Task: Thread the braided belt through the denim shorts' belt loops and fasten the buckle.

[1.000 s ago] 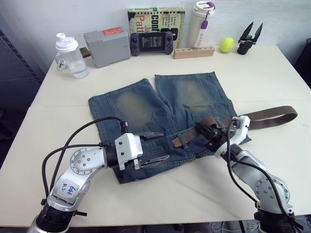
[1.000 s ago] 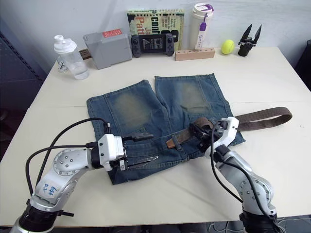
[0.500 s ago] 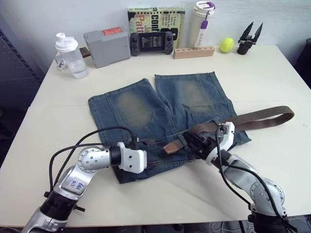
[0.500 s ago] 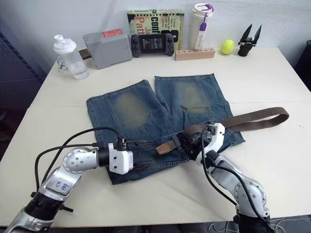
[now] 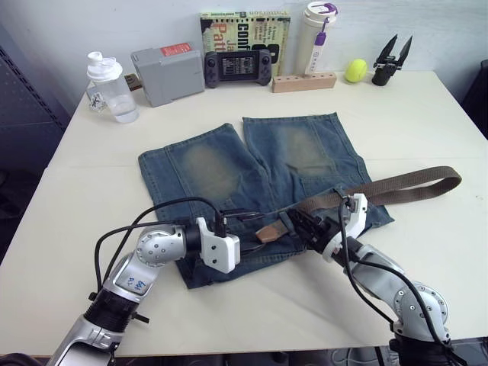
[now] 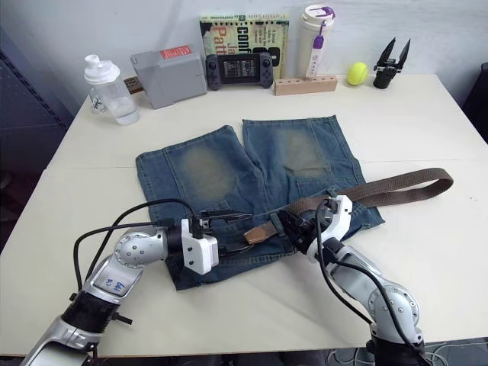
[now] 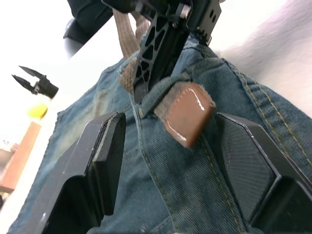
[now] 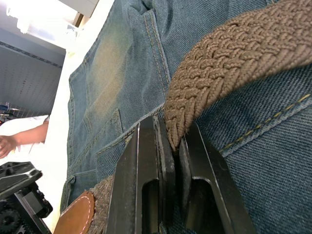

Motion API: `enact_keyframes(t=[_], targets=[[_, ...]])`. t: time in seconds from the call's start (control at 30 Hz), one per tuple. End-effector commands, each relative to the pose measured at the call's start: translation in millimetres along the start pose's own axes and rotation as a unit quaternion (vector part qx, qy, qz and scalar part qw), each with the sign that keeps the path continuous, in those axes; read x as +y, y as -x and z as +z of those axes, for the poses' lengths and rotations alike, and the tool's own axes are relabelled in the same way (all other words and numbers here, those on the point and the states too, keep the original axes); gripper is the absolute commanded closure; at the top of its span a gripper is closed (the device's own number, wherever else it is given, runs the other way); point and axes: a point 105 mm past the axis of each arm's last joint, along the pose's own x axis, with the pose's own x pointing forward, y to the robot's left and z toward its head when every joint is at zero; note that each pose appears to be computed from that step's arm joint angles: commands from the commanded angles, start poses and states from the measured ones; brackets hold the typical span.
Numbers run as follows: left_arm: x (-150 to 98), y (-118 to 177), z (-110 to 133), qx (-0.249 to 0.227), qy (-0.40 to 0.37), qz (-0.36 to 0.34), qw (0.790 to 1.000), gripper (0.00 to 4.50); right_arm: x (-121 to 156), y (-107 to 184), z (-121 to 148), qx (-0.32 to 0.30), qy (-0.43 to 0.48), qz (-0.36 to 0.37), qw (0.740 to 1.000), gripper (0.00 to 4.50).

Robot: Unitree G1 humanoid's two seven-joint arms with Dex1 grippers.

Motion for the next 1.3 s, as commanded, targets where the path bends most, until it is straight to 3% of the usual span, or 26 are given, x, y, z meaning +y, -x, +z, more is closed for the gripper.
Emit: enact_keyframes(t=[0.03,0.07,0.23,0.27,0.53,0.63,0.73,0.83,0.87,0.97,1.03,1.1,1.17,1.23,1.3], targets=[[1,-3,5,-0.012,-0.008,-0.001,1.000,1.80,10,2,-1,-0.001,-0.001,0.019,1.000,4.50],[2,-3,4,-0.012,-0.003,0.002,1.000,1.97,10,2,-2,-0.001,0.000,0.019,1.000,4.50],[-4,-3,3,-0.010,-0.007,-0.020,1.000,4.28,10,1,-2,0.000,-0.001,0.017,1.000,4.50],[-4,-3,3,-0.009,-0.007,-0.021,1.000,4.44,10,1,-2,0.000,-0.001,0.018,1.000,4.50],[-2,-5,4,-0.001,-0.032,-0.040,0.999,4.44,13,3,7,-0.012,-0.013,0.020,1.000,4.50],[0,-5,6,0.000,-0.041,-0.049,0.998,4.50,8,11,21,-0.029,-0.028,0.010,0.999,3.25],[4,-4,8,-0.004,-0.036,-0.046,0.998,4.50,28,28,31,-0.003,-0.005,0.066,0.998,1.95],[8,-3,10,-0.006,-0.023,-0.042,0.999,4.50,35,46,44,0.023,0.079,0.082,0.993,0.69],[9,-3,11,-0.007,-0.015,-0.040,0.999,4.50,35,51,47,0.036,0.113,0.082,0.989,0.09],[9,-3,13,-0.007,-0.006,-0.050,0.999,4.50,29,67,35,0.126,0.335,0.072,0.931,0.03],[10,-3,14,-0.008,-0.004,-0.053,0.999,4.50,5,69,33,0.164,0.496,0.034,0.852,0.03],[11,-4,16,-0.010,-0.001,-0.052,0.999,4.50,-13,70,31,0.189,0.627,0.040,0.754,0.03],[12,-4,17,-0.011,0.001,-0.050,0.999,4.50,-24,69,30,0.187,0.700,0.054,0.687,0.03],[12,-4,18,-0.011,0.001,-0.050,0.999,4.50,-34,66,30,0.183,0.745,0.060,0.639,0.03],[12,-4,19,-0.011,0.001,-0.048,0.999,4.50,-44,62,32,0.184,0.771,0.054,0.608,0.03]])
